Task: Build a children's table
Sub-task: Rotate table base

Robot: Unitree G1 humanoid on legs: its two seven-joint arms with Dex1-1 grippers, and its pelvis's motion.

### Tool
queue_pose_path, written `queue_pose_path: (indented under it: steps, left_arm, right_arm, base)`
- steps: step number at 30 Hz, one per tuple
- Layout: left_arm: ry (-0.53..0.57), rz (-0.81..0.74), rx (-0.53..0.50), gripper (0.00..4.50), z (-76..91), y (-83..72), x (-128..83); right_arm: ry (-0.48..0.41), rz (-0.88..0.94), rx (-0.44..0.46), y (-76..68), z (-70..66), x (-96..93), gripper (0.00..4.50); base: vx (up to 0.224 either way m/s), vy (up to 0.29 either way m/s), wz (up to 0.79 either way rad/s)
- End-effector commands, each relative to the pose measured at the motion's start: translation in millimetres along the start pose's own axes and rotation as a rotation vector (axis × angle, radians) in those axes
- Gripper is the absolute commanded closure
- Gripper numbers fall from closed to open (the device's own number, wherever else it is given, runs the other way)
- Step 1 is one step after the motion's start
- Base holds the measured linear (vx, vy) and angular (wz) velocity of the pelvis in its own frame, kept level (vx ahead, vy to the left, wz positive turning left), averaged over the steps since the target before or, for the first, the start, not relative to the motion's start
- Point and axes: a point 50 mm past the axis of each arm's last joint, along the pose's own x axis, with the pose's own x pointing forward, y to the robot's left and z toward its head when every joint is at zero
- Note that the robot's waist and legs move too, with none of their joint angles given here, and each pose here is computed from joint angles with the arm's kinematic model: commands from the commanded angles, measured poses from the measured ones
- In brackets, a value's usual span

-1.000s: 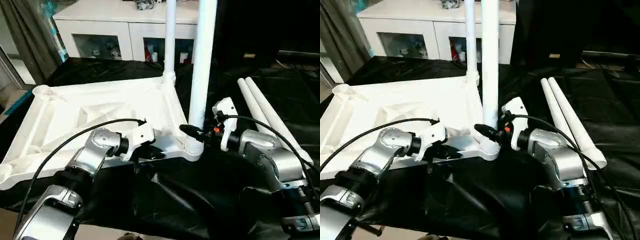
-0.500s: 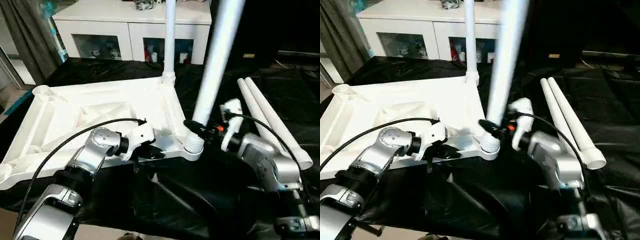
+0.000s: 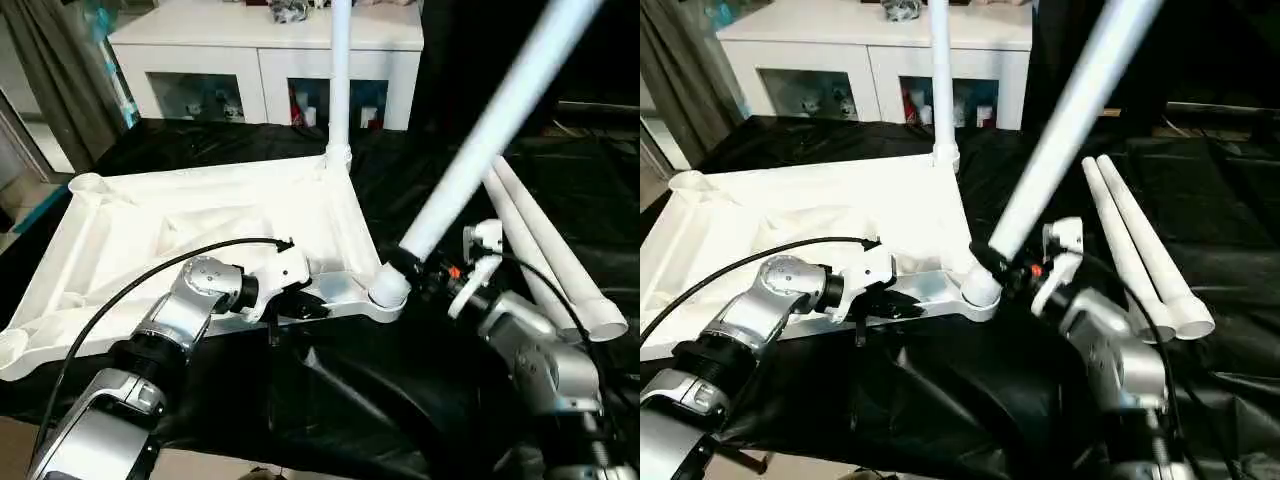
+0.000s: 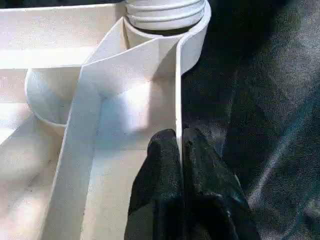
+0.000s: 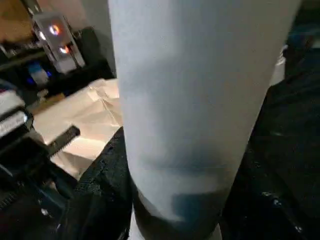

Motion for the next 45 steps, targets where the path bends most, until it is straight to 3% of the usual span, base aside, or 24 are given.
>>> queue_pose_path:
  steps: [1,6,13,21,32,40,45]
  left_arm:
    - [0.014,0.058,0.031,4.5,7.4,11.2,-9.4]
    - [0.019,0.061,0.036,4.5,6.9,11.7,-9.6]
    - [0.022,0.053,0.045,4.5,7.6,10.5,-7.4]
    - [0.024,0.01,0.066,4.5,8.7,5.2,-5.9]
    - [0.028,-0.143,0.135,4.5,18.4,-5.9,-20.7]
    - [0.034,-0.077,0.137,4.5,20.7,-2.7,-26.3]
    - [0.021,0.018,0.105,4.5,26.0,3.3,-28.1]
  right_arm:
    - [0.115,-0.035,-0.02,1.1,-18.9,-6.3,2.63]
    - [0.179,0.024,-0.138,10.9,-18.0,-1.8,2.63]
    - [0.253,0.109,-0.19,13.9,-20.7,10.6,2.63]
    - [0.288,0.205,-0.154,11.8,-26.8,8.4,2.63]
    - [0.299,0.429,-0.124,12.0,-20.4,-0.4,2.63]
    - [0.291,0.454,-0.139,14.7,-20.9,1.2,2.63]
    - [0.237,0.357,-0.155,10.6,-20.4,7.7,2.63]
  base:
    - [0.0,0.0,0.0]
    - [0.0,0.0,0.0]
    - [0.0,0.0,0.0]
    - [0.0,0.0,0.0]
    - [0.0,0.0,0.0]
    - [0.0,0.0,0.0]
    - [0.0,0.0,0.0]
